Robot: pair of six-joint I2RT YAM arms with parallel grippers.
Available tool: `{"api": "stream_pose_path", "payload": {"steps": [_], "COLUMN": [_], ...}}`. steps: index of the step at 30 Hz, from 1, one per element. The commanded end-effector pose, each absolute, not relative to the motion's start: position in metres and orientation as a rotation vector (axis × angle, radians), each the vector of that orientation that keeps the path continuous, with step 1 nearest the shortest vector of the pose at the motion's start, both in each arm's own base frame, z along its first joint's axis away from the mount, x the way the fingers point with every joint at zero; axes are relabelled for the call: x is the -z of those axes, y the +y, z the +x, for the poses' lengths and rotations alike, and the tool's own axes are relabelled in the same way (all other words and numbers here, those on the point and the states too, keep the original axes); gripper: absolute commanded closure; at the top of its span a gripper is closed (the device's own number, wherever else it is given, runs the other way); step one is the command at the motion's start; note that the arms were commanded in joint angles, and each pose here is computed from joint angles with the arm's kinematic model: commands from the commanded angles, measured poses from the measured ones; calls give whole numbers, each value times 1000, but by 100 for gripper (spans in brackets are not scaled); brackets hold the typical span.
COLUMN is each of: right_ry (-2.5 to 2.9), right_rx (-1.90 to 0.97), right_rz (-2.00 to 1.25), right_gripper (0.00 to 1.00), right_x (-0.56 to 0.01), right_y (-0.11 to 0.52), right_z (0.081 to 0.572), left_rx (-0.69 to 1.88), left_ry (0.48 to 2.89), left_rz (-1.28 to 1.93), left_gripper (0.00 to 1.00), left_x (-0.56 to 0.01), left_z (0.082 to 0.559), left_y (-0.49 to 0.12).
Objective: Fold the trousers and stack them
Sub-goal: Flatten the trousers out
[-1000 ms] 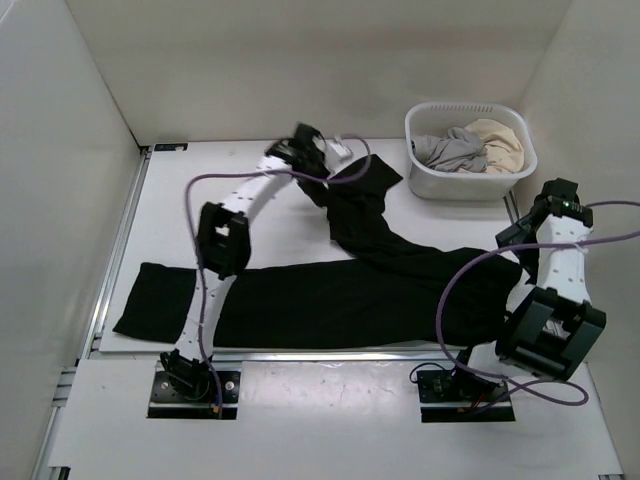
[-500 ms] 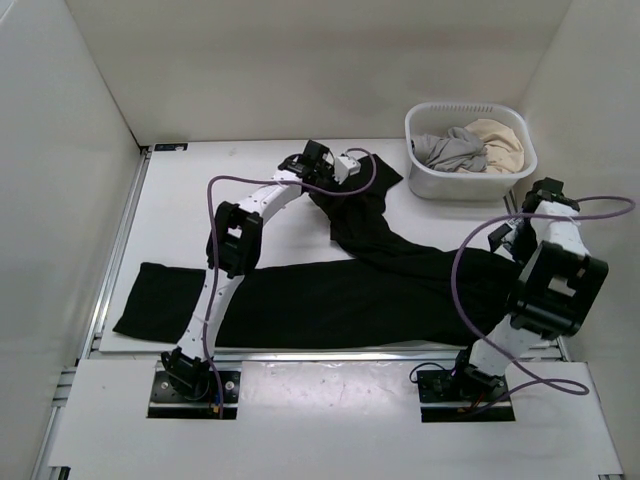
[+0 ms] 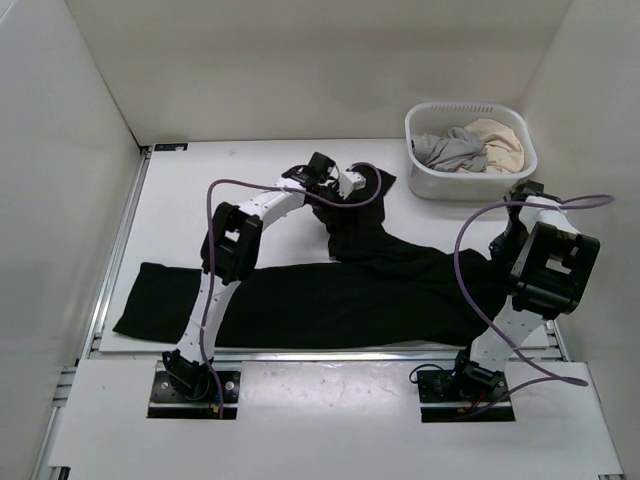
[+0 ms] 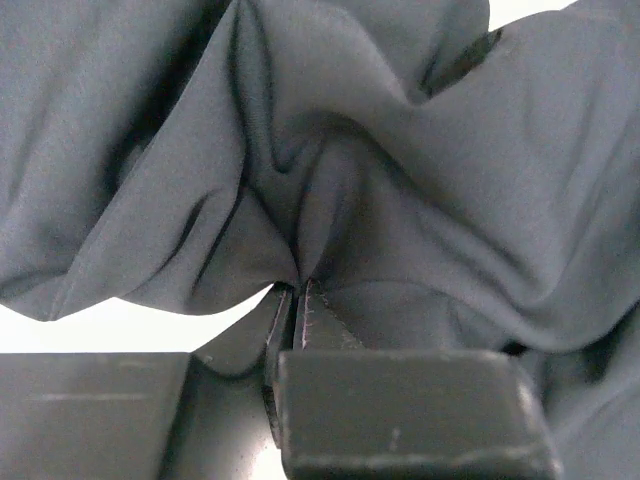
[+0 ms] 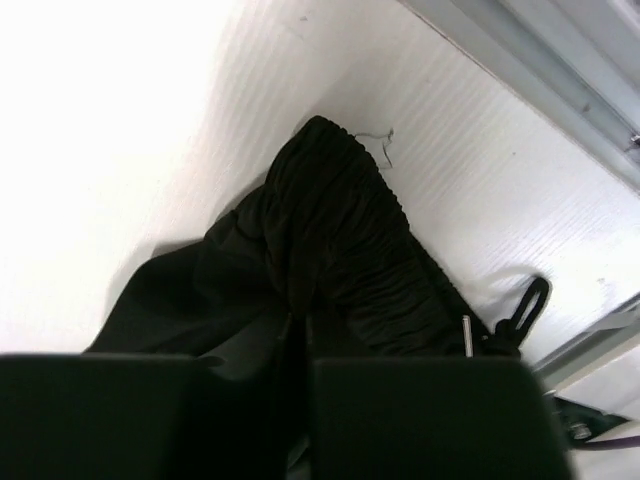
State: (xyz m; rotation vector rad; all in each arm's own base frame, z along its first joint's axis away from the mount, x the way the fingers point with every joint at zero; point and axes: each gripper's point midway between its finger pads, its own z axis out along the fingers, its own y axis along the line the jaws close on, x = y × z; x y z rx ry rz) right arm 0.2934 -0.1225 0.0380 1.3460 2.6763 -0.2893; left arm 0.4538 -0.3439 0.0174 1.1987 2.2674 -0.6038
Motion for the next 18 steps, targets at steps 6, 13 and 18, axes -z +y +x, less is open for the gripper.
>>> {"api": "stream_pose_path", "payload": {"steps": [6, 13, 18], "right_ry": [2535, 2572, 2607], "right_rx": [502, 494, 506], "right_rz": [1124, 964, 873], "right_gripper": [100, 100, 100], "right_x": [-100, -106, -103], "right_y": [-113, -99, -87], "right_z": [304, 307, 313], "left_rx": [416, 442, 432], "left_ry": [2554, 2393, 2218], "left_rz": [1044, 1006, 957], "left_gripper": [86, 32, 19], "left_x": [-71, -155, -167], "left_z": [407, 406, 489], "left_y": [-204, -182, -224]}}
